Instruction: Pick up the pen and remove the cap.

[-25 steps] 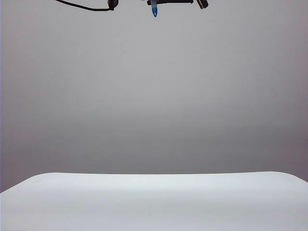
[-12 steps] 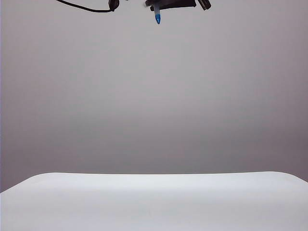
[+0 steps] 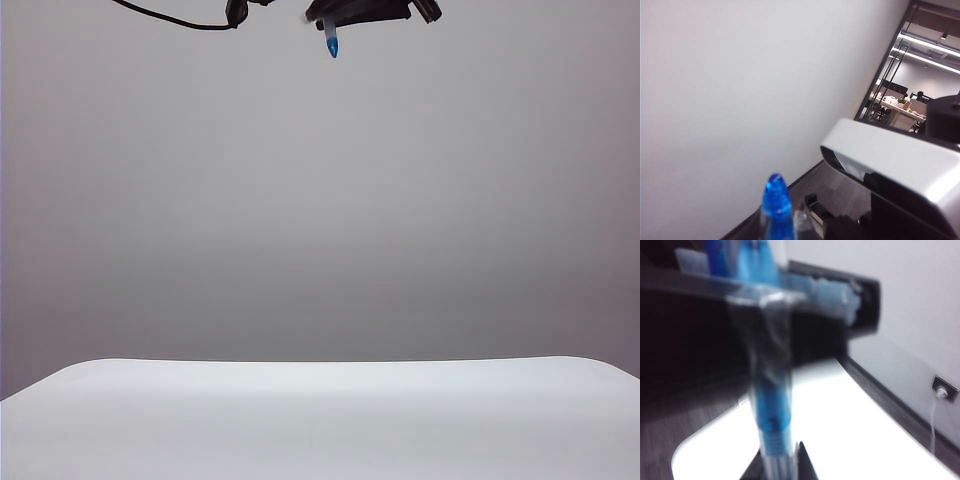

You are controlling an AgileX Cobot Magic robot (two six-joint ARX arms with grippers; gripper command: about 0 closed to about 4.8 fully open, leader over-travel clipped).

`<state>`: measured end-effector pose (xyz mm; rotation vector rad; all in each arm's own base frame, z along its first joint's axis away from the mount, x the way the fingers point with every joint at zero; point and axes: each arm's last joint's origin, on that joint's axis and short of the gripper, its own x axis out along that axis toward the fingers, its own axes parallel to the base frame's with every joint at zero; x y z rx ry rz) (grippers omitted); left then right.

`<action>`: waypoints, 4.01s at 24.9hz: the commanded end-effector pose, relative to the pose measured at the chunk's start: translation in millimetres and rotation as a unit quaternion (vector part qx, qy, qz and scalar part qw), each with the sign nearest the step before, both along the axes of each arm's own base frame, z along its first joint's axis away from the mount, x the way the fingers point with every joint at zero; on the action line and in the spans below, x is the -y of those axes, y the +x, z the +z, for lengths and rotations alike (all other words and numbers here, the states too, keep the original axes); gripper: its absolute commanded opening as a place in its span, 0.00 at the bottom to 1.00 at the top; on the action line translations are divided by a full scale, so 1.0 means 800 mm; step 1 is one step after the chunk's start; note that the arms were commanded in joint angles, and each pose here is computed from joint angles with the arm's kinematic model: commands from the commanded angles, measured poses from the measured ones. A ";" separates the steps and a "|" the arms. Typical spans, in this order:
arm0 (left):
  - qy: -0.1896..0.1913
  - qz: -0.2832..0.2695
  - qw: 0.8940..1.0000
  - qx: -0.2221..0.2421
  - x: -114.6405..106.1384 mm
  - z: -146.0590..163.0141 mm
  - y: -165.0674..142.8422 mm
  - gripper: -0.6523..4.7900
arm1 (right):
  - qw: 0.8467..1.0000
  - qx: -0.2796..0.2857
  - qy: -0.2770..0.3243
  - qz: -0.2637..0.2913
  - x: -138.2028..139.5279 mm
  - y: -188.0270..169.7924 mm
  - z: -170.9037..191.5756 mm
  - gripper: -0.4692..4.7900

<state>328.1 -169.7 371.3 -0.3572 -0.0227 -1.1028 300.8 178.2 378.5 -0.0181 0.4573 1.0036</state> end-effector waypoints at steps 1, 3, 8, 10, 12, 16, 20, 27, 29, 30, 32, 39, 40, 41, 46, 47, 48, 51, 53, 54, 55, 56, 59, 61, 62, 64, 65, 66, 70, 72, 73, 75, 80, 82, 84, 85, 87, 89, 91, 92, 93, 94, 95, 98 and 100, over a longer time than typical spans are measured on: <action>-0.026 0.032 0.998 0.040 -0.008 0.018 -0.002 0.11 | 0.999 -0.042 -0.035 -0.005 0.002 -0.003 -0.020 0.09; -0.029 0.030 0.998 0.037 -0.008 0.018 -0.002 0.11 | 0.998 -0.041 -0.042 -0.006 0.003 -0.003 -0.024 0.09; -0.030 0.029 0.999 0.033 -0.008 0.018 -0.002 0.11 | 0.998 -0.042 -0.043 -0.007 0.003 -0.003 -0.028 0.09; -0.030 0.029 0.999 0.033 -0.007 0.018 -0.002 0.11 | 0.998 -0.041 -0.042 -0.007 0.003 -0.003 -0.028 0.09; -0.029 0.029 0.999 0.032 -0.007 0.018 -0.002 0.11 | 0.998 -0.042 -0.043 -0.007 0.003 -0.003 -0.028 0.09; 0.004 0.067 0.996 0.064 -0.037 0.022 0.005 0.11 | 0.997 -0.052 -0.050 -0.007 0.004 -0.005 -0.029 0.09; 0.042 0.124 0.991 -0.004 -0.092 0.016 0.015 0.11 | 0.996 -0.056 -0.064 -0.007 0.011 -0.007 -0.030 0.09; 0.113 0.158 0.965 -0.173 -0.160 -0.018 0.011 0.11 | 0.996 -0.059 -0.068 -0.006 0.012 -0.007 -0.031 0.09; 0.151 0.164 0.952 -0.212 -0.167 -0.034 0.008 0.11 | 0.996 -0.057 -0.071 -0.004 0.012 -0.007 -0.032 0.09; 0.170 0.173 0.943 -0.228 -0.168 -0.040 0.006 0.11 | 0.996 -0.059 -0.072 -0.004 0.012 -0.007 -0.033 0.09; 0.217 0.201 0.920 -0.257 -0.171 -0.053 0.002 0.11 | 0.995 -0.065 -0.076 -0.005 0.012 -0.007 -0.035 0.09; 0.336 0.255 0.855 -0.302 -0.170 -0.079 -0.008 0.11 | 0.991 -0.080 -0.106 -0.032 0.011 -0.001 -0.048 0.09; 0.343 0.261 0.849 -0.305 -0.170 -0.082 -0.007 0.11 | 0.990 -0.086 -0.109 -0.031 0.010 0.001 -0.052 0.09; 0.349 0.266 0.843 -0.311 -0.169 -0.086 -0.005 0.11 | 0.989 -0.092 -0.113 -0.031 0.009 0.003 -0.057 0.09; 0.404 0.227 0.802 -0.378 -0.165 -0.135 0.009 0.11 | 0.975 -0.161 -0.151 -0.025 0.001 0.019 -0.100 0.09; 0.416 0.231 0.791 -0.385 -0.165 -0.141 0.010 0.11 | 0.974 -0.164 -0.152 -0.025 0.000 0.020 -0.102 0.09; 0.430 0.229 0.780 -0.392 -0.163 -0.148 0.011 0.11 | 0.974 -0.166 -0.154 -0.025 -0.001 0.021 -0.105 0.09; 0.457 0.218 0.764 -0.399 -0.157 -0.164 0.015 0.11 | 0.974 -0.165 -0.155 -0.024 -0.002 0.023 -0.107 0.09; 0.461 0.211 0.763 -0.401 -0.153 -0.177 0.023 0.11 | 0.975 -0.160 -0.152 -0.024 -0.002 0.024 -0.106 0.09; 0.465 0.206 0.761 -0.403 -0.149 -0.185 0.026 0.11 | 0.975 -0.161 -0.153 -0.024 -0.002 0.024 -0.106 0.09; 0.467 0.202 0.757 -0.409 -0.148 -0.192 0.029 0.11 | 0.975 -0.161 -0.153 -0.025 -0.002 0.023 -0.106 0.09; 0.473 0.195 0.754 -0.412 -0.143 -0.202 0.032 0.11 | 0.975 -0.161 -0.153 -0.025 -0.002 0.024 -0.106 0.09; 0.479 0.185 0.749 -0.418 -0.136 -0.224 0.041 0.11 | 0.975 -0.160 -0.152 -0.025 -0.002 0.024 -0.106 0.09; 0.482 0.181 0.747 -0.420 -0.129 -0.244 0.049 0.11 | 0.975 -0.161 -0.152 -0.023 -0.002 0.024 -0.106 0.09; 0.490 0.183 0.743 -0.417 -0.124 -0.250 0.051 0.11 | 0.975 -0.161 -0.152 -0.023 -0.002 0.024 -0.106 0.09; 0.502 0.179 0.736 -0.418 -0.113 -0.270 0.056 0.11 | 0.975 -0.160 -0.153 -0.023 -0.002 0.024 -0.106 0.09; 0.505 0.176 0.734 -0.419 -0.109 -0.275 0.057 0.12 | 0.975 -0.160 -0.153 -0.022 -0.002 0.024 -0.107 0.09; 0.502 0.175 0.730 -0.429 -0.106 -0.285 0.058 0.20 | 0.975 -0.161 -0.153 -0.023 -0.002 0.024 -0.107 0.09; 0.510 0.165 0.724 -0.433 -0.097 -0.300 0.059 0.29 | 0.974 -0.161 -0.155 -0.021 -0.002 0.023 -0.107 0.09; 0.503 0.159 0.729 -0.436 -0.096 -0.299 0.059 0.60 | 0.974 -0.159 -0.157 -0.019 -0.002 0.023 -0.108 0.09; 0.505 0.157 0.728 -0.436 -0.095 -0.299 0.058 0.66 | 0.975 -0.156 -0.158 -0.017 -0.002 0.023 -0.107 0.09; 0.506 0.155 0.726 -0.439 -0.094 -0.300 0.057 0.74 | 0.975 -0.155 -0.159 -0.016 -0.002 0.023 -0.107 0.09; 0.419 0.065 0.759 -0.494 -0.090 -0.298 0.050 0.76 | 0.974 -0.158 -0.160 -0.016 -0.002 0.024 -0.109 0.09; 0.368 0.066 0.779 -0.504 -0.095 -0.294 0.058 0.74 | 0.974 -0.158 -0.160 -0.016 -0.002 0.024 -0.109 0.09; 0.429 0.108 0.758 -0.479 -0.100 -0.295 0.058 0.74 | 0.973 -0.163 -0.163 -0.015 -0.002 0.023 -0.110 0.09; 0.444 0.114 0.753 -0.473 -0.102 -0.296 0.057 0.74 | 0.973 -0.164 -0.164 -0.015 -0.002 0.023 -0.110 0.09; 0.480 0.135 0.738 -0.456 -0.103 -0.297 0.057 0.75 | 0.973 -0.163 -0.163 -0.015 -0.002 0.023 -0.111 0.09; 0.503 0.162 0.727 -0.439 -0.106 -0.297 0.059 0.74 | 0.973 -0.164 -0.162 -0.014 -0.002 0.023 -0.112 0.09; 0.525 0.171 0.712 -0.434 -0.107 -0.303 0.059 0.74 | 0.973 -0.164 -0.161 -0.014 -0.002 0.023 -0.112 0.09; 0.520 0.167 0.711 -0.442 -0.108 -0.305 0.058 0.74 | 0.973 -0.164 -0.161 -0.013 -0.002 0.023 -0.112 0.09; 0.521 0.171 0.706 -0.447 -0.109 -0.307 0.058 0.74 | 0.973 -0.164 -0.162 -0.013 -0.002 0.023 -0.112 0.09; 0.497 0.147 0.718 -0.465 -0.106 -0.309 0.057 0.74 | 0.973 -0.164 -0.161 -0.013 -0.002 0.023 -0.112 0.09; 0.463 0.114 0.738 -0.478 -0.103 -0.309 0.056 0.74 | 0.973 -0.164 -0.161 -0.012 -0.002 0.023 -0.112 0.09; 0.531 0.132 0.702 -0.455 -0.090 -0.315 0.049 0.52 | 0.973 -0.163 -0.160 -0.012 -0.002 0.023 -0.112 0.09; 0.498 0.110 0.717 -0.476 -0.088 -0.319 0.050 0.48 | 0.973 -0.164 -0.160 -0.012 -0.002 0.023 -0.112 0.09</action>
